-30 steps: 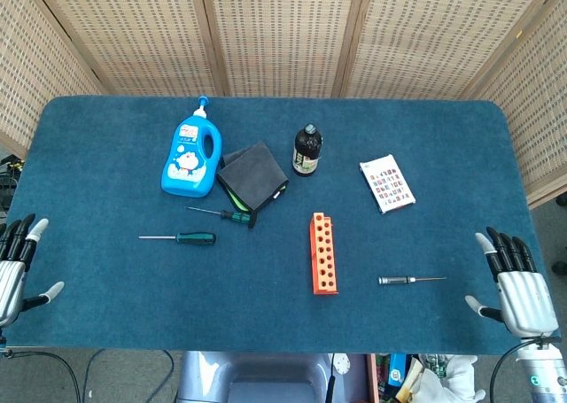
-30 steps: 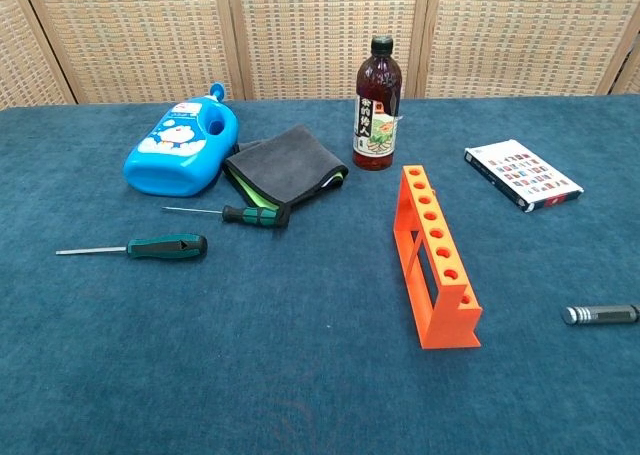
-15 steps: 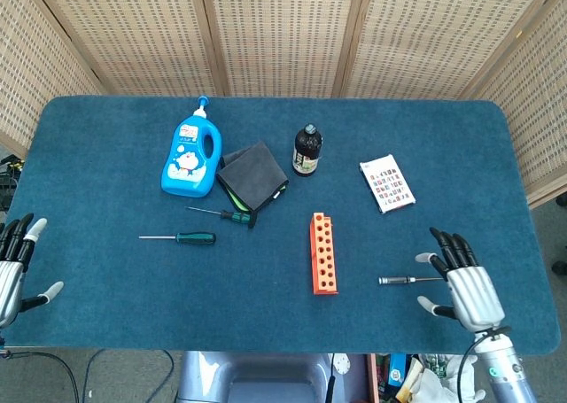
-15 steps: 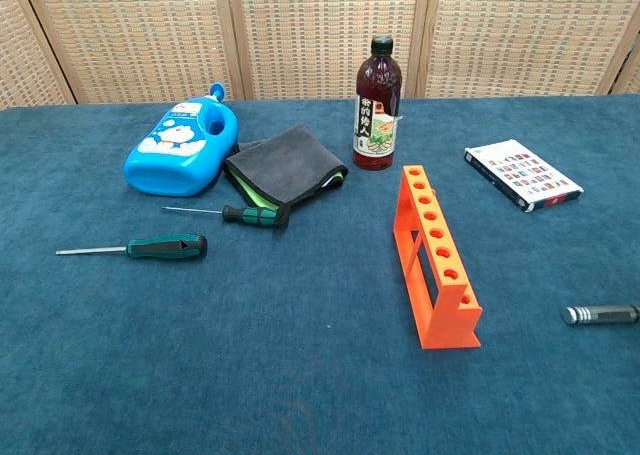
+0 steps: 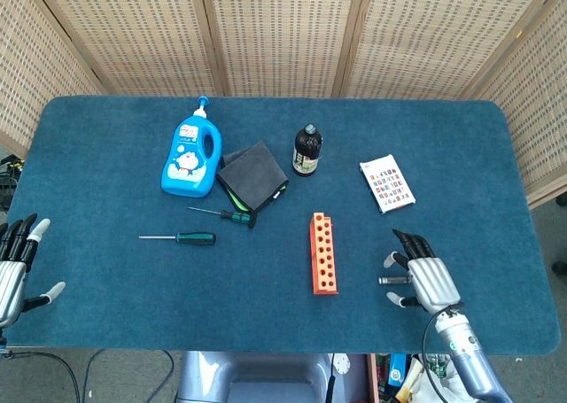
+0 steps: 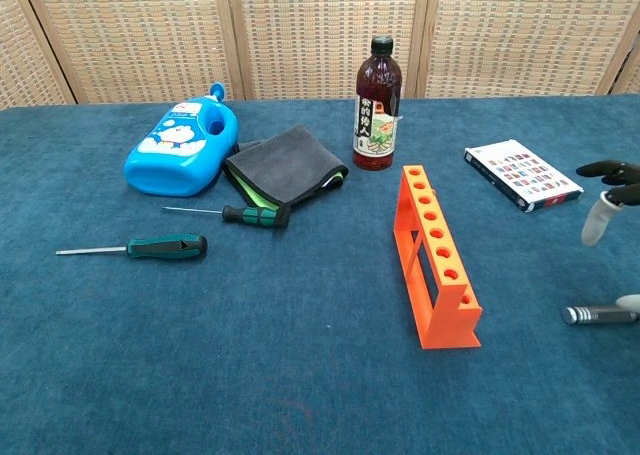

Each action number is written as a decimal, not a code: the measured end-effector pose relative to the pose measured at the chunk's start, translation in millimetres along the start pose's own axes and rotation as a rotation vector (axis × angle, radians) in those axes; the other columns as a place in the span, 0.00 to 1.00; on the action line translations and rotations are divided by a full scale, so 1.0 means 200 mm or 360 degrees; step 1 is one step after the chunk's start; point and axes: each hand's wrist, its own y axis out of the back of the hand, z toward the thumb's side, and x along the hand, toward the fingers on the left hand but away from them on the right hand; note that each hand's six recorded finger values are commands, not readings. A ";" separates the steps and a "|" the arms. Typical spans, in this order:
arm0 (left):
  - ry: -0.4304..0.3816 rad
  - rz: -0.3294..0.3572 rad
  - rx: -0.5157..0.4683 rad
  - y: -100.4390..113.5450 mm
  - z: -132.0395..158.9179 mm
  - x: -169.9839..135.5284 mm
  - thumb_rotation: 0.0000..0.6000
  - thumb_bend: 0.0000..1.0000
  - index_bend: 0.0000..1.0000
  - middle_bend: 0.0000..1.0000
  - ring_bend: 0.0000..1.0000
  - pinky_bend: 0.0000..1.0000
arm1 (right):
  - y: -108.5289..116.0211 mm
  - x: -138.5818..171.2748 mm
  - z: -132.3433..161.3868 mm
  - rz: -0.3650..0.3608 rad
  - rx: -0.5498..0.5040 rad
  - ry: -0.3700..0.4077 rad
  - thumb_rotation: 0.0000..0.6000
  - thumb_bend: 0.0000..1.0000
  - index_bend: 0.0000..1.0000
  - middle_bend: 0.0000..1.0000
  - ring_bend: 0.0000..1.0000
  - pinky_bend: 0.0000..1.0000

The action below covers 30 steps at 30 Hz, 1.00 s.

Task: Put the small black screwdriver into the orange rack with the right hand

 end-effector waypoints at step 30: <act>-0.0022 -0.0017 0.0006 -0.02 0.02 0.00 1.00 0.00 0.00 0.00 0.00 0.00 | -0.19 -0.10 -0.13 0.0224 0.0002 -0.0136 1.00 0.29 0.41 0.00 0.00 0.00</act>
